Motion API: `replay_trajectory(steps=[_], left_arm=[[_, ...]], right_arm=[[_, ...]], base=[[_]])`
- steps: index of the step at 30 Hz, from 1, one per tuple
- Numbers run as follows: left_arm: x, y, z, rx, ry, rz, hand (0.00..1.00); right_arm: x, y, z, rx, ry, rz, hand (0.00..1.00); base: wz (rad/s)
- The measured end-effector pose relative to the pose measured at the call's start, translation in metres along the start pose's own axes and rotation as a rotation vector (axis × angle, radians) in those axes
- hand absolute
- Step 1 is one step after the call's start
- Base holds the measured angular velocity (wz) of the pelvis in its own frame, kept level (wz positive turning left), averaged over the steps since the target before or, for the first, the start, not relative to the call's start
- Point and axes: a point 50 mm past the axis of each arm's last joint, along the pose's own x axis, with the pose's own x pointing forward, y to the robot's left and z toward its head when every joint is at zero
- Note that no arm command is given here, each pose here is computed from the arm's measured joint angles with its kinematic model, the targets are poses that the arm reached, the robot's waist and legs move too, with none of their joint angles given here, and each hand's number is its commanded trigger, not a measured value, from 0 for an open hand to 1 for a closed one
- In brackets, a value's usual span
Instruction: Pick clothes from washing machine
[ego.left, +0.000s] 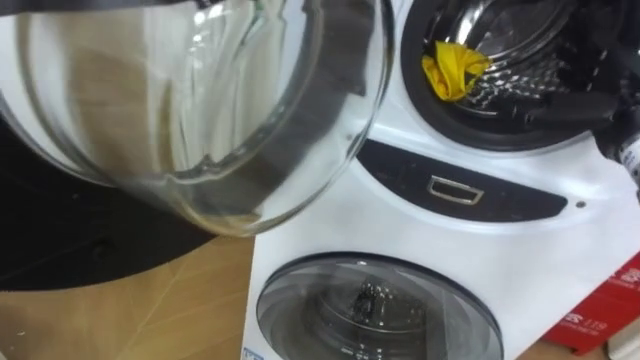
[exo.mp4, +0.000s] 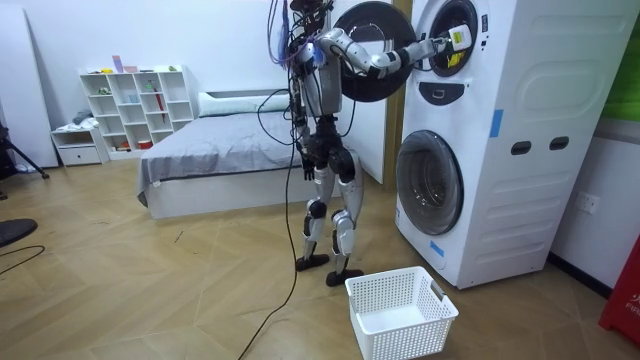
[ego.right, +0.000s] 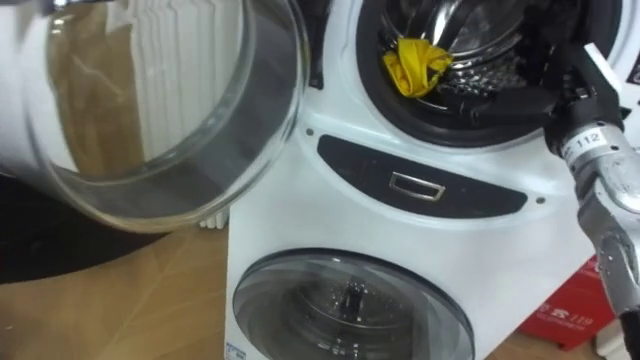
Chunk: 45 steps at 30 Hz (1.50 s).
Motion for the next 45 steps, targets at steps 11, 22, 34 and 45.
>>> replay_trajectory(steps=[11,22,34,45], left_arm=[[0.000,0.006,-0.005,-0.013,0.024,0.017,0.00],[0.002,0.005,0.006,-0.019,-0.002,0.014,0.00],[0.001,0.002,0.003,0.008,0.025,0.001,0.00],[0.002,-0.001,0.022,0.015,-0.030,-0.005,0.00]], right_arm=[[0.001,0.000,0.002,-0.170,0.019,0.057,0.00],[0.012,0.013,0.006,-0.367,0.059,0.101,0.00],[0.016,0.025,0.015,-0.492,0.073,0.089,0.00],[0.019,0.047,0.052,-0.535,-0.082,0.132,0.00]], base=[[0.01],[-0.05],[-0.04],[0.06]])
